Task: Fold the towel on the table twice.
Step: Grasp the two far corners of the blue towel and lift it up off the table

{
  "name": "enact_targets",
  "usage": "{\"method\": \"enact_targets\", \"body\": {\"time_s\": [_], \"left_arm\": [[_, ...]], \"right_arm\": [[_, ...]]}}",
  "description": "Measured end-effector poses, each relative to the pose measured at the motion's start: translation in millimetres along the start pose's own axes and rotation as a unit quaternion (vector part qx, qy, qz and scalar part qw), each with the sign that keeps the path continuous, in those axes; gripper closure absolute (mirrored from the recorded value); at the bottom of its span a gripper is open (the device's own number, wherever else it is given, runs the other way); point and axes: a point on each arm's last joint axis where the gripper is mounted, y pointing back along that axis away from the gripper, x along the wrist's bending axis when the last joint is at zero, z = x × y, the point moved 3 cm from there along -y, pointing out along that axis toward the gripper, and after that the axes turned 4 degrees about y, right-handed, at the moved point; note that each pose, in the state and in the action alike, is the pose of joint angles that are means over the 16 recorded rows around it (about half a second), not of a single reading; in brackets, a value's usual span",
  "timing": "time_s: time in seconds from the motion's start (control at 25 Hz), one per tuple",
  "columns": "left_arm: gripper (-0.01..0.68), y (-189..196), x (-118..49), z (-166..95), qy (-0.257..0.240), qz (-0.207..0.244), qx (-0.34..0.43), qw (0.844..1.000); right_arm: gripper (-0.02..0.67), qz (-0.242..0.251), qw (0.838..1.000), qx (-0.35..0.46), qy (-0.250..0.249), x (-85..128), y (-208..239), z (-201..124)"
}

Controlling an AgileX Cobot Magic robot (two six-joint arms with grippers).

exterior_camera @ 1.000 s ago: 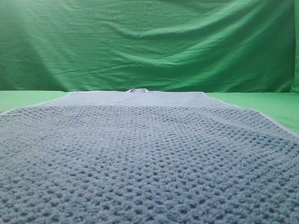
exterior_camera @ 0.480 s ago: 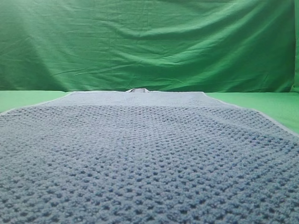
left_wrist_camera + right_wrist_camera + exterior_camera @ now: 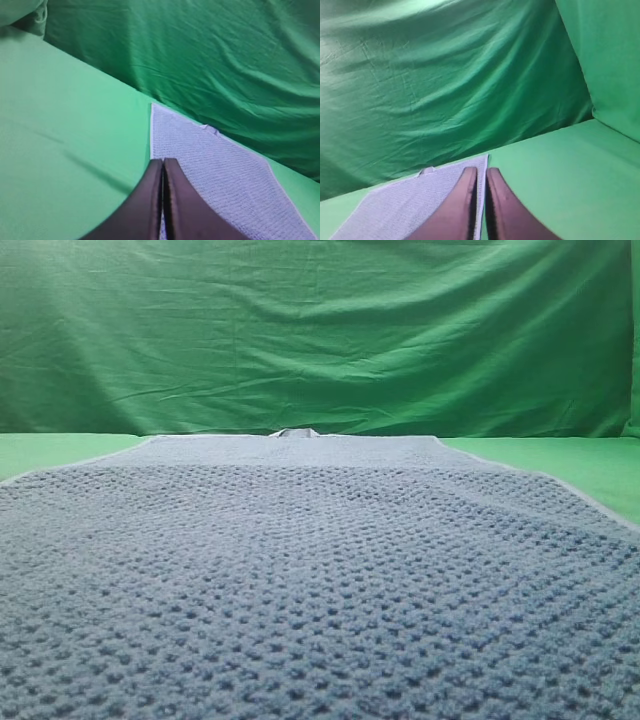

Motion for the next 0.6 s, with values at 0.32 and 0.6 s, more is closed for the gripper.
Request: {"method": "enact_targets", "body": {"time_s": [0.32, 0.6], "left_arm": [[0.673, -8.9, -25.2, 27.6, -0.063, -0.027, 0.064, 0.996], [0.673, -26.7, -35.7, 31.1, -0.073, -0.047, 0.129, 0.988]], "right_arm": [[0.600, 0.032, 0.995, 0.078, 0.050, 19.8, -24.2, 49.6], [0.600, 0.063, 0.977, 0.178, 0.103, 30.9, -57.1, 65.4]]}}
